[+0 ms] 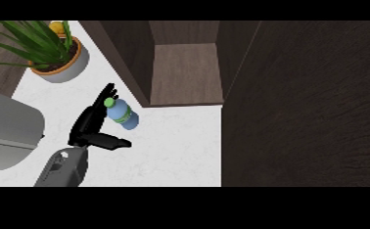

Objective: Pick up the bottled water, place it into the cabinet and close the cabinet

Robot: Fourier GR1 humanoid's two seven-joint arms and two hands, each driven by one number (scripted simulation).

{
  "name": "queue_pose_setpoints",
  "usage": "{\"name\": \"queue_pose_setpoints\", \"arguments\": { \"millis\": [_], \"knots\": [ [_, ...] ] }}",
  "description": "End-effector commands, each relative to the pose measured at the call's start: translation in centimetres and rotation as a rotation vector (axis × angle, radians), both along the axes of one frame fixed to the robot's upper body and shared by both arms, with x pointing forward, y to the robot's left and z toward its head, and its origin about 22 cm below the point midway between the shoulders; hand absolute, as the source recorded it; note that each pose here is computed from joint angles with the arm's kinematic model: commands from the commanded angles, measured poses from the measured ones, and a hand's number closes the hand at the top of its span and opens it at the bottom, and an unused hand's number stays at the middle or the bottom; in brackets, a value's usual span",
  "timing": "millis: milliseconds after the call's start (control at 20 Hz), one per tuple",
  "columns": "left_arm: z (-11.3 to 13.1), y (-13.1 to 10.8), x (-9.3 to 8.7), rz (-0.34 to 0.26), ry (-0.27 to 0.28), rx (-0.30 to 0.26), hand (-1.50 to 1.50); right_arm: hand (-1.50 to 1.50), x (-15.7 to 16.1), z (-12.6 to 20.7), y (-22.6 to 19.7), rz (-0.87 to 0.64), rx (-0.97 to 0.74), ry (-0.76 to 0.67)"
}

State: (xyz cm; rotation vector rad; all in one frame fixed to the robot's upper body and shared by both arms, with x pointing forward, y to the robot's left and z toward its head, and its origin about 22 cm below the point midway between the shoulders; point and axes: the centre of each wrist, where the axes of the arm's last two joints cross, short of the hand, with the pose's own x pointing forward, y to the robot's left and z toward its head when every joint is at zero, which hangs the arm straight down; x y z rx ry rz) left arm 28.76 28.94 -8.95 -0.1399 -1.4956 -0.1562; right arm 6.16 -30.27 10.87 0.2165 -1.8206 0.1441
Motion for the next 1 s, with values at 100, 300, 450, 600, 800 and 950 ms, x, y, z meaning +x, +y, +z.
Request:
{"name": "queue_pose_setpoints", "arguments": {
  "millis": [100,300,450,600,800,950],
  "knots": [
    [-1.9,0.3,0.5,0.004,0.023,-0.112,-1.5,-1.5,-1.4,4.0,1.2,0.052,0.061,-0.092],
    [-2.5,-1.3,0.8,-0.074,0.013,-0.175,-1.5,-1.5,-1.8,4.8,1.4,0.04,0.041,-0.1],
    [-3.7,-0.5,-0.3,-0.112,0.013,-0.2,-1.5,-1.5,-1.6,4.0,1.3,0.043,0.05,-0.087],
    [-4.5,-3.3,-0.3,-0.105,-0.003,-0.225,1.5,-1.5,-2.3,4.2,0.8,0.036,0.05,-0.08],
    [-5.0,-1.0,-1.1,-0.084,0.002,-0.383,1.5,-1.5,-2.0,4.5,0.6,0.043,0.031,-0.092],
    [-4.3,-3.1,0.5,-0.102,-0.002,-0.44,1.5,-1.5,-2.4,4.2,0.3,0.032,0.027,-0.087]
  ]
}}
